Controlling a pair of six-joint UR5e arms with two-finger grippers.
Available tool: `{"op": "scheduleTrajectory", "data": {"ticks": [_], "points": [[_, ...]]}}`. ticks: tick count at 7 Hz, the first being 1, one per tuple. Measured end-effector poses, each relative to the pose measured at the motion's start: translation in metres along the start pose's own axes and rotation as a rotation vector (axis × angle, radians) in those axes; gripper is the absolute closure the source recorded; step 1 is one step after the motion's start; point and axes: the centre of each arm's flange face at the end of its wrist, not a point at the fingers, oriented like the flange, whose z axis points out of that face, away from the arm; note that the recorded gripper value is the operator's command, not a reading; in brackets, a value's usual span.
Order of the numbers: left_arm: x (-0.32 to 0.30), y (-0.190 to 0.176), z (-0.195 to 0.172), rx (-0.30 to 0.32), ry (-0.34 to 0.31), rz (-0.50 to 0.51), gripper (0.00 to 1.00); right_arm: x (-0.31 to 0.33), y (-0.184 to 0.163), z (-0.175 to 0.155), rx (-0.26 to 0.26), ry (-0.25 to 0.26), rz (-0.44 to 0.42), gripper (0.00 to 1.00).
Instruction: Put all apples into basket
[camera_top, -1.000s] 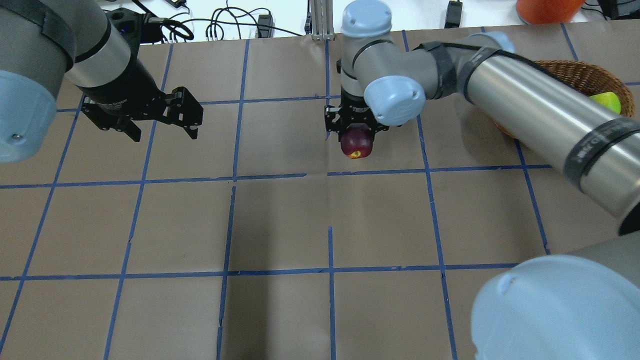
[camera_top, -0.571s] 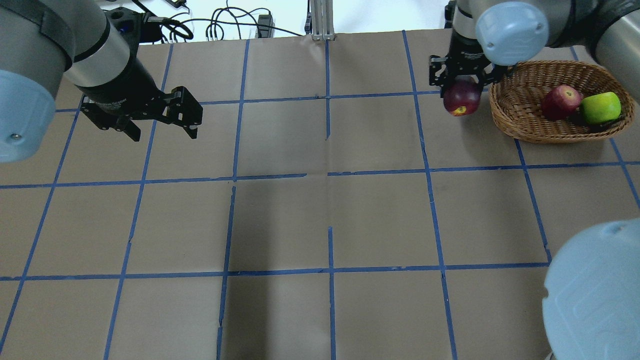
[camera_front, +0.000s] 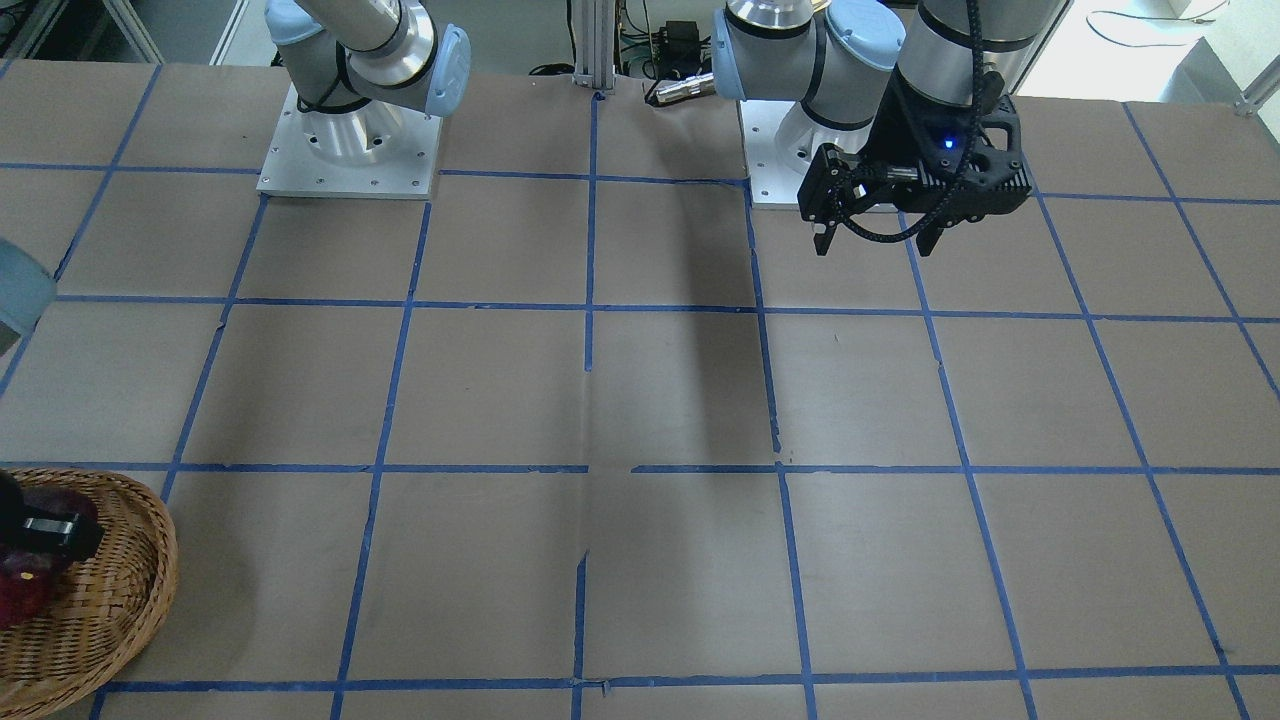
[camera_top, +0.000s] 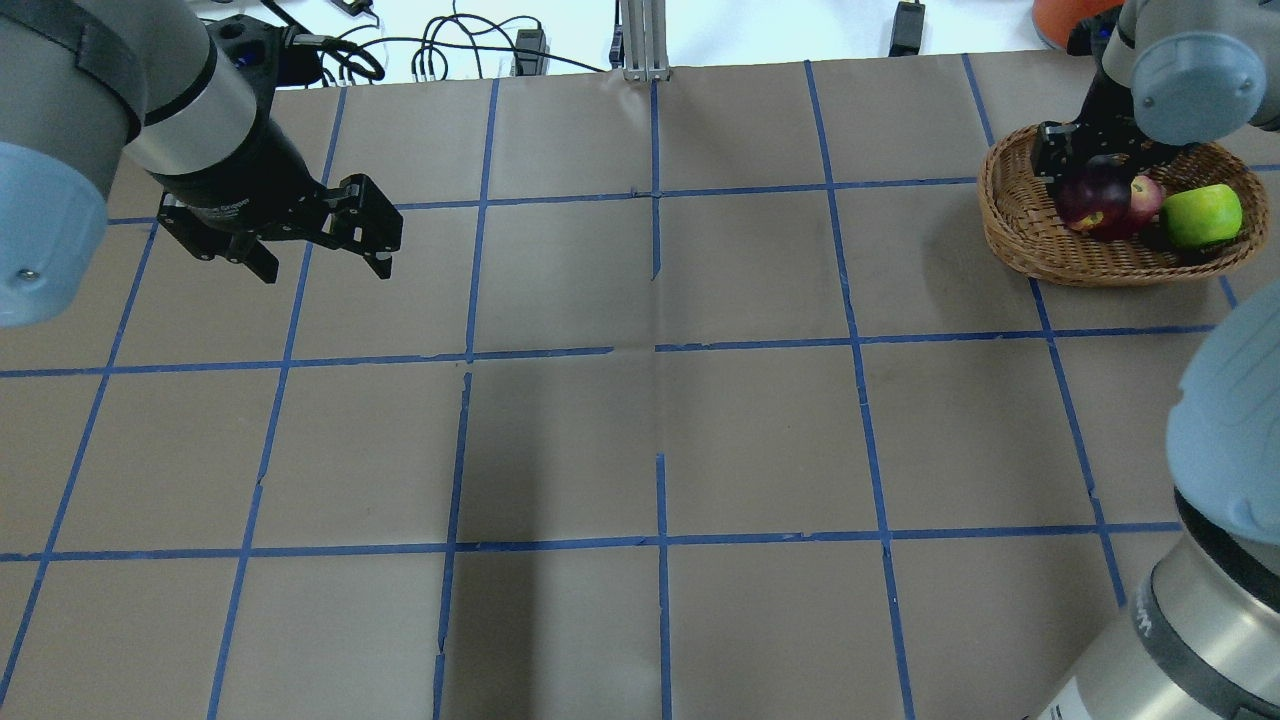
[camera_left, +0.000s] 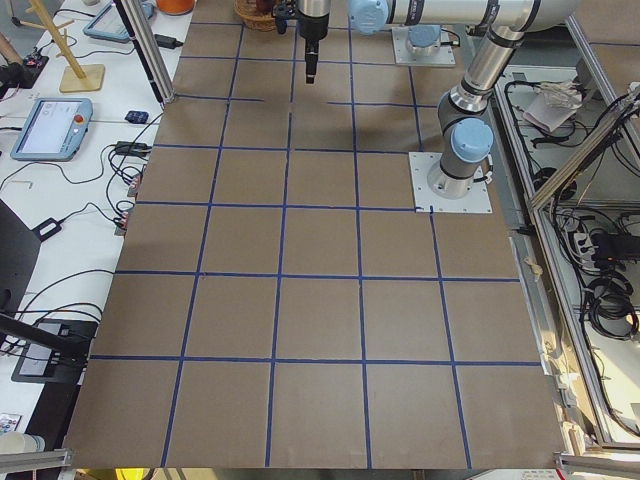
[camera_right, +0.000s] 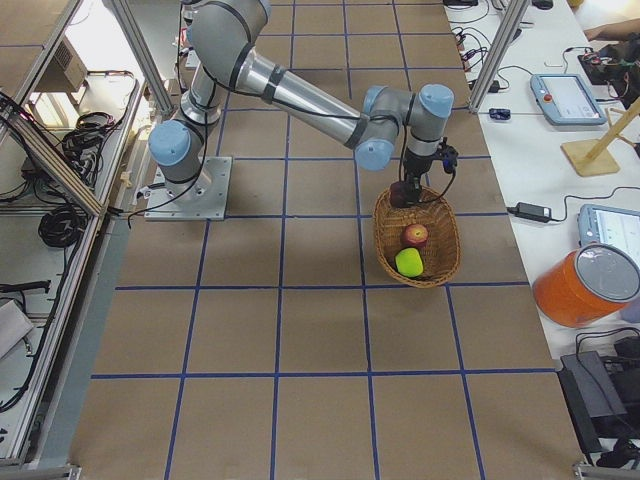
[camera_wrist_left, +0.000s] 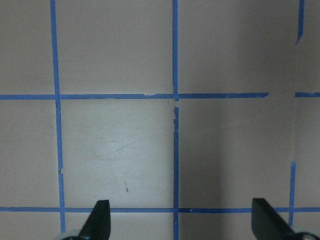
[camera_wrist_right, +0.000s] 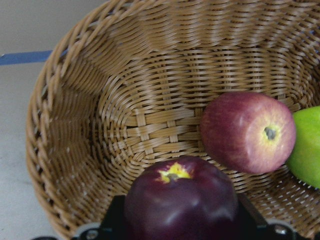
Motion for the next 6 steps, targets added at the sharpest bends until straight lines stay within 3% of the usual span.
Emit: {"op": "scheduleTrajectory", "data": {"ticks": [1, 4, 6], "points": [[-0.001, 0.000, 0.000, 0.000, -0.001, 0.001, 0.00, 0.007, -0.006, 0.015, 0.007, 0.002, -0.003, 0.01], [-0.002, -0.002, -0.003, 0.006, 0.000, -0.001, 0.00, 0.008, -0.009, 0.014, 0.018, -0.028, -0.002, 0.00], [-0.002, -0.003, -0.005, 0.009, 0.003, -0.001, 0.00, 0.000, 0.009, -0.029, -0.005, -0.068, -0.013, 0.00]]}}
